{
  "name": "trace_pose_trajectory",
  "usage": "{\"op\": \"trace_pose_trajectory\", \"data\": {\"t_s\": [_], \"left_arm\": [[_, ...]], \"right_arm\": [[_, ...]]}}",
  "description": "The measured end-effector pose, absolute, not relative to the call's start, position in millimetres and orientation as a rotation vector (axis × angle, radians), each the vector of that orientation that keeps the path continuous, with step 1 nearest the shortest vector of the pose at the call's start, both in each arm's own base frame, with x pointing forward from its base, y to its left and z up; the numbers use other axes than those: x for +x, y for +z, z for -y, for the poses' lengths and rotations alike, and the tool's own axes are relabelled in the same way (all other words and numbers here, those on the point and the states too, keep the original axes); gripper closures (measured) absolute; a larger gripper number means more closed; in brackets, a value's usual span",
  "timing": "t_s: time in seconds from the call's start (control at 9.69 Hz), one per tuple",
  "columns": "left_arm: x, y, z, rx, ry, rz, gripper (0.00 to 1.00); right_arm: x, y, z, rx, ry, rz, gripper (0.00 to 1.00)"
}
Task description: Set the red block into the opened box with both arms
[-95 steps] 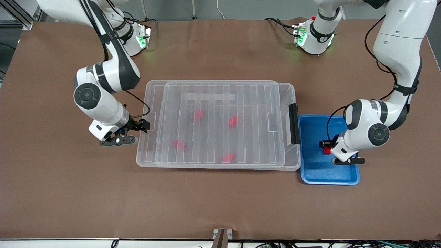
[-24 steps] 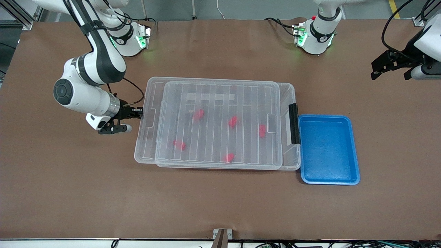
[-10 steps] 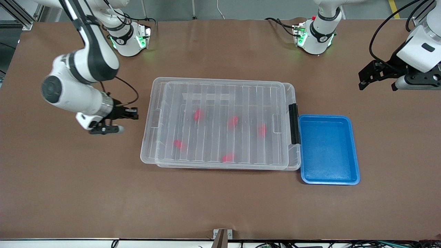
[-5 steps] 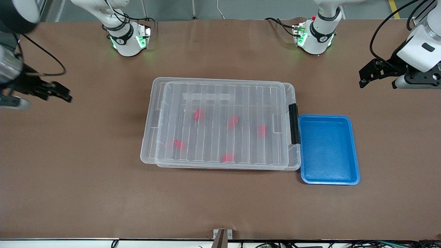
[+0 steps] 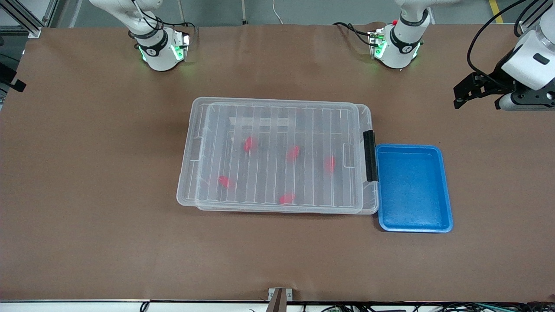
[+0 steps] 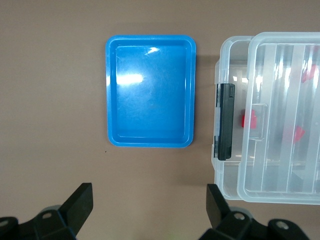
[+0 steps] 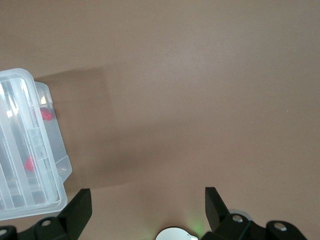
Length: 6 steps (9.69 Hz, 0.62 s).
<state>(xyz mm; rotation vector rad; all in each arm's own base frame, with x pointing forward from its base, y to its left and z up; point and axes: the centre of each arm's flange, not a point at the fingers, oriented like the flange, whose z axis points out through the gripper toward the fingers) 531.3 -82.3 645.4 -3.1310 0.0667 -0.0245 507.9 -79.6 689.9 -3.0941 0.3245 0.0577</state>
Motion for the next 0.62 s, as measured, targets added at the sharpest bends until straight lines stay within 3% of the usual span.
{"op": "trace_pose_trajectory", "data": {"t_s": [0.31, 0.62], "left_arm": [[532, 645, 81, -3.124, -0.024, -0.064, 0.00], [533, 644, 77, -3.108, -0.026, -0.055, 0.00]], "right_arm": [[532, 663, 81, -3.101, 0.075, -0.288, 0.00], [535, 659, 82, -3.101, 0.071, -0.286, 0.00]]}}
